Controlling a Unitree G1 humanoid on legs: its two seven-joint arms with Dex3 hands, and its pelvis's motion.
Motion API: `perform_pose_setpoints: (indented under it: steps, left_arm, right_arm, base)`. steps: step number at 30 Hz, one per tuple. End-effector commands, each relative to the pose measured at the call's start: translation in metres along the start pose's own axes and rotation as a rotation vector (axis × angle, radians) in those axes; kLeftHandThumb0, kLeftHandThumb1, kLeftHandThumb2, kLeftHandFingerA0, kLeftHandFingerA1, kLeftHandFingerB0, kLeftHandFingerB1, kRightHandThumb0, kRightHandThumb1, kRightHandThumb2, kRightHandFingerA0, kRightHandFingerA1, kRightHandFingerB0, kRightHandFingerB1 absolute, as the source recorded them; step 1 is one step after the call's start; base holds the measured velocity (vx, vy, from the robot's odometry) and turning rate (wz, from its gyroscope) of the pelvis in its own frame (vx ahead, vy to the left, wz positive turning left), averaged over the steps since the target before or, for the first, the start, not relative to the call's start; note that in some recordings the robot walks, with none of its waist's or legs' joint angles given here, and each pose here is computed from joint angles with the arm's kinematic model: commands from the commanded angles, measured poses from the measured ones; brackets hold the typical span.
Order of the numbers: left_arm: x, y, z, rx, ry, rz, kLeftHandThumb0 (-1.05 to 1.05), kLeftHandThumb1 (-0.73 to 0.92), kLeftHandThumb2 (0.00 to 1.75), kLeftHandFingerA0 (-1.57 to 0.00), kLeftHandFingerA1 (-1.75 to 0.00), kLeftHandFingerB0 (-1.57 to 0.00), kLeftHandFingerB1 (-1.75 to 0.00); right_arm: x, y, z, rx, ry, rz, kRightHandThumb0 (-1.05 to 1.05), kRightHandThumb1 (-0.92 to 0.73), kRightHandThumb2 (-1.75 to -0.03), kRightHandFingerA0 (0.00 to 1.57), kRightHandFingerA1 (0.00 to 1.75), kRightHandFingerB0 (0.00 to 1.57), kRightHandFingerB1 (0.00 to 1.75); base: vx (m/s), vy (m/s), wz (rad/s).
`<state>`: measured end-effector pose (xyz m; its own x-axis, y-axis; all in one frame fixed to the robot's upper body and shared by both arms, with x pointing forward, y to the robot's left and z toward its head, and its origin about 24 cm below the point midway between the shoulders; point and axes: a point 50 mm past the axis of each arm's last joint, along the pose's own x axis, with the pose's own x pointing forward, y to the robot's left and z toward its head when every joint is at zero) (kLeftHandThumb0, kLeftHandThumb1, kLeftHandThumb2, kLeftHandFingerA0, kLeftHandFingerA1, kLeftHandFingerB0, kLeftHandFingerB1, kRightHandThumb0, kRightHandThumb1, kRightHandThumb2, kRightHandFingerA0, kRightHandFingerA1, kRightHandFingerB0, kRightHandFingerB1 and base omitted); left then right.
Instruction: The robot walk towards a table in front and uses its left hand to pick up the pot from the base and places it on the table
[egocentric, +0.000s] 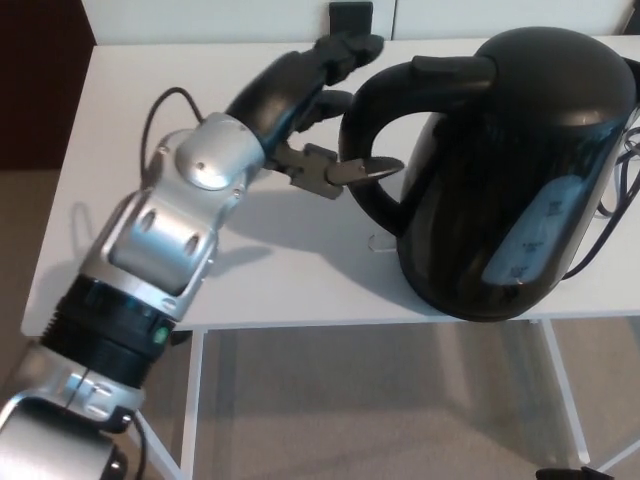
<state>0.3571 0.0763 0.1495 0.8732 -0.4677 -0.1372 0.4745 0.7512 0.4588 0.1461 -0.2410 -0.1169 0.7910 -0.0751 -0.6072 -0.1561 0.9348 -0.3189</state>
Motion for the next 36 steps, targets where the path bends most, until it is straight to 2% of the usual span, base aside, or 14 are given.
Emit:
perform_pose_setpoints:
  steps: [1, 2, 3, 6, 8, 9, 11, 12, 13, 19, 24, 28, 31, 36]
  left_arm:
    - [0.008, -0.001, 0.006, 0.038, 0.044, 0.032, -0.58, 0.38, 0.70, -0.13, -0.40, -0.06, -0.20]
    - [0.010, -0.001, 0.007, 0.042, 0.045, 0.035, -0.58, 0.38, 0.70, -0.13, -0.40, -0.05, -0.21]
    - [0.012, -0.001, 0.009, 0.043, 0.046, 0.042, -0.31, 0.22, 0.82, 0.00, -0.48, 0.00, -0.49]
    - [0.019, -0.004, 0.016, 0.001, 0.062, 0.084, -0.58, 0.45, 0.55, -0.30, -0.35, -0.10, -0.24]
    - [0.022, -0.006, 0.020, -0.004, 0.056, 0.126, -0.62, 0.41, 0.71, -0.31, -0.46, -0.07, -0.34]
    - [0.025, -0.008, 0.022, 0.026, 0.024, 0.167, -0.33, 0.58, 0.57, -0.63, -0.45, -0.21, -0.28]
    - [0.029, -0.010, 0.025, 0.030, 0.009, 0.192, -0.26, 0.76, 0.65, -0.77, -0.51, -0.27, -0.31]
    - [0.032, -0.010, 0.026, 0.025, 0.007, 0.209, -0.17, 0.80, 0.65, -1.14, -0.64, -0.58, -0.39]
    - [0.035, -0.009, 0.028, 0.007, -0.001, 0.252, -0.07, 0.80, 0.65, -1.26, -0.78, -0.75, -0.47]
    - [0.041, -0.006, 0.027, -0.060, -0.004, 0.355, -0.04, 0.72, 0.84, -1.18, -1.24, -0.91, -1.07]
    - [0.038, -0.007, 0.019, -0.068, 0.001, 0.361, -0.13, 0.78, 0.77, -1.11, -1.31, -0.82, -1.01]
    - [0.037, -0.007, 0.014, -0.064, 0.012, 0.372, -0.16, 0.83, 0.65, -1.15, -0.89, -0.80, -0.91]
    - [0.036, -0.007, 0.014, -0.131, 0.009, 0.369, -0.18, 0.82, 0.64, -1.17, -1.13, -0.82, -0.79]
    - [0.035, 0.001, 0.023, -0.739, -0.049, 0.314, -0.09, 0.66, 0.88, -1.09, -1.10, -0.85, -1.00]
  right_arm:
    - [-0.001, -0.007, 0.001, -0.023, -0.008, -0.010, -0.30, -0.52, -0.67, 0.74, 0.58, 0.52, 0.49]
    - [-0.001, -0.007, 0.001, -0.022, -0.009, -0.011, -0.29, -0.52, -0.67, 0.73, 0.58, 0.53, 0.49]
    - [-0.001, -0.007, 0.002, -0.017, -0.012, -0.012, -0.29, -0.52, -0.67, 0.72, 0.58, 0.53, 0.49]
    - [-0.002, -0.007, 0.003, -0.019, -0.025, -0.008, -0.30, -0.52, -0.67, 0.73, 0.58, 0.54, 0.50]
    - [-0.002, -0.008, 0.004, -0.026, -0.033, -0.010, -0.31, -0.52, -0.68, 0.73, 0.58, 0.55, 0.50]
    - [-0.003, -0.007, 0.005, -0.028, -0.040, -0.006, -0.32, -0.52, -0.68, 0.71, 0.58, 0.54, 0.50]
    - [-0.003, -0.007, 0.006, -0.029, -0.050, -0.004, -0.31, -0.52, -0.69, 0.71, 0.58, 0.54, 0.51]
    - [-0.003, -0.007, 0.006, -0.027, -0.051, -0.004, -0.23, -0.60, -0.57, 0.74, 0.50, 0.57, 0.44]
    - [-0.003, -0.006, 0.008, -0.025, -0.052, -0.004, -0.30, -0.53, -0.68, 0.70, 0.56, 0.55, 0.50]
    - [-0.002, -0.009, 0.013, -0.035, -0.069, -0.012, -0.22, -0.60, -0.57, 0.77, 0.52, 0.59, 0.44]
    - [-0.001, -0.008, 0.016, -0.047, -0.077, -0.003, -0.22, -0.61, -0.57, 0.77, 0.52, 0.58, 0.45]
    - [-0.001, -0.008, 0.015, -0.033, -0.081, -0.003, -0.20, -0.61, -0.58, 0.76, 0.53, 0.58, 0.46]
    - [-0.002, -0.009, 0.013, -0.036, -0.073, -0.008, -0.21, -0.61, -0.58, 0.77, 0.52, 0.58, 0.46]
    - [-0.002, -0.008, 0.013, -0.041, -0.074, -0.006, -0.21, -0.63, -0.58, 0.76, 0.52, 0.59, 0.46]
  base:
    - [0.00, 0.000, 0.00]
    - [0.00, 0.000, 0.00]
    - [0.00, 0.000, 0.00]
    - [0.00, 0.000, 0.00]
    - [0.00, 0.000, 0.00]
    - [0.00, 0.000, 0.00]
    - [0.00, 0.000, 0.00]
    - [0.00, 0.000, 0.00]
    - [0.00, 0.000, 0.00]
    - [0.00, 0.000, 0.00]
    - [0.00, 0.000, 0.00]
    - [0.00, 0.000, 0.00]
    - [0.00, 0.000, 0.00]
    - [0.00, 0.000, 0.00]
